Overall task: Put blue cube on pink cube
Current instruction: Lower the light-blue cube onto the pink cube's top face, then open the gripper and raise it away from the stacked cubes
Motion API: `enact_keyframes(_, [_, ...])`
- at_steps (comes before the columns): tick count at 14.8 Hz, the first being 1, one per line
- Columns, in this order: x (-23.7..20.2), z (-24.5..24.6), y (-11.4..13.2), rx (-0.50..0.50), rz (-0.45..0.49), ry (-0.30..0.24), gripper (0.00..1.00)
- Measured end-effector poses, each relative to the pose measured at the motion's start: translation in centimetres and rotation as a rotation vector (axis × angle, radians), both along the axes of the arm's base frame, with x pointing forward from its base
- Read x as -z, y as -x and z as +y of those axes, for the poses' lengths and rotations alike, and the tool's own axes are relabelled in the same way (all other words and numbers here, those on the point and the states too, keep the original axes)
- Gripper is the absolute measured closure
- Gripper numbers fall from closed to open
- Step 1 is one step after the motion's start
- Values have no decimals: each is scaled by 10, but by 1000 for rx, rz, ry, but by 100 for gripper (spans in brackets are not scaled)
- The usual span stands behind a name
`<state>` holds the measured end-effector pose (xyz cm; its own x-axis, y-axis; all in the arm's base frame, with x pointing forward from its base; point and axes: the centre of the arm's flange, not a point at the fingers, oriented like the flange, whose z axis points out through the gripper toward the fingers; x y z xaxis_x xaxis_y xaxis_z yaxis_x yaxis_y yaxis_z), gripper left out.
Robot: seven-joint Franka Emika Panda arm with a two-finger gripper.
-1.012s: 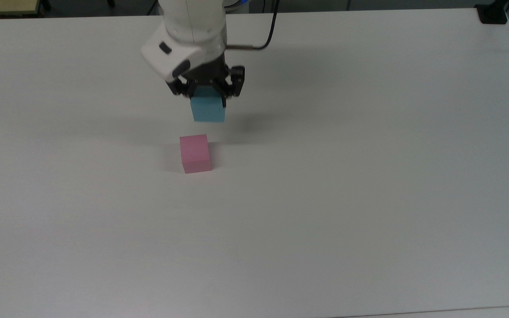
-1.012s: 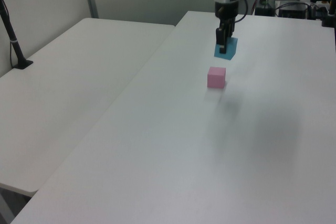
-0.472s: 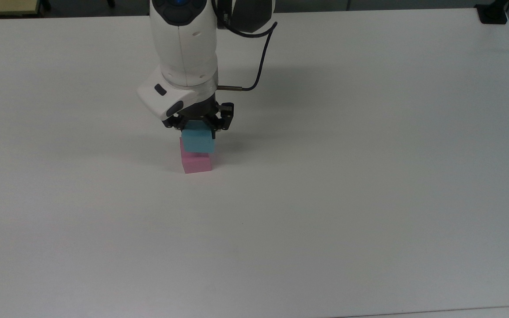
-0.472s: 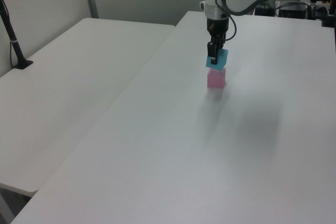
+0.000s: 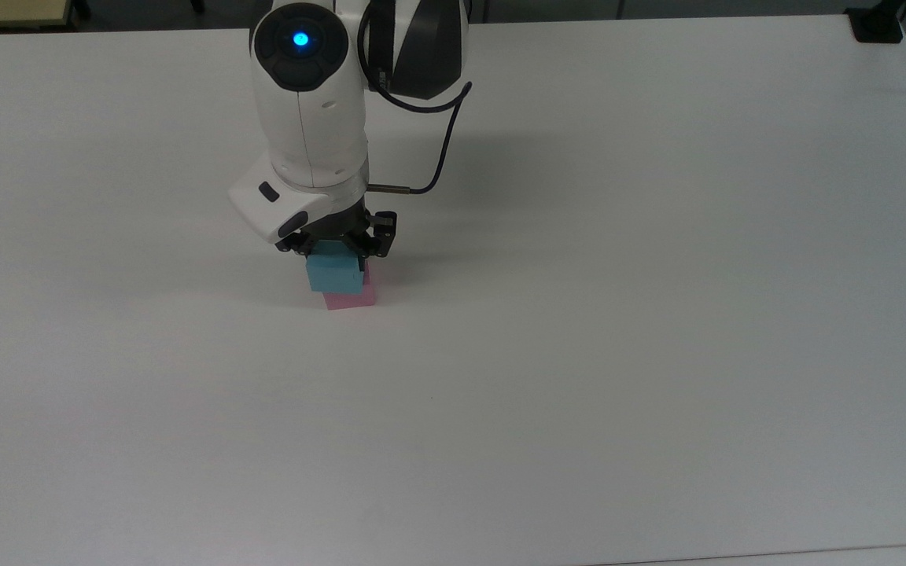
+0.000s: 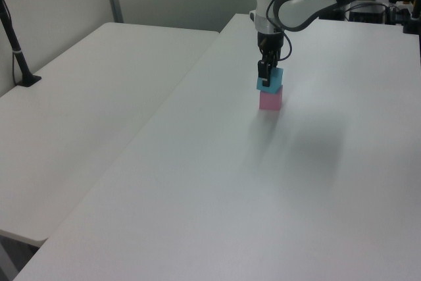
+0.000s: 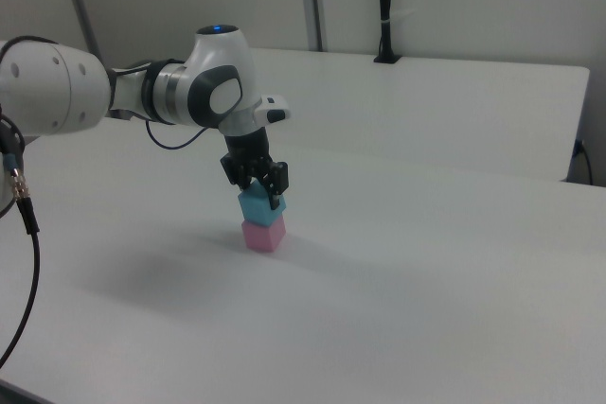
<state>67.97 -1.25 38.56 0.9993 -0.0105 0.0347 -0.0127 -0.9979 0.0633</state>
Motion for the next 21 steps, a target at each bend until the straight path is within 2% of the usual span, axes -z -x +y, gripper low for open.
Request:
enact_keyframes(2, [5,-3,0,1,8,3,32])
enact_keyframes(3, [9,-5,0,3,14,4,31])
enact_keyframes(6, [18,-7,0,5,27,7,0])
enact_keyframes(8, [7,-7,-2,4,7,7,0])
enact_keyframes(12, [-60,-5,8,4,-55,-1,0])
enact_keyframes(17, [-148,-4,52,28,-36,-19,0])
enact_keyframes(21, [-183,6,87,30,42,-29,0])
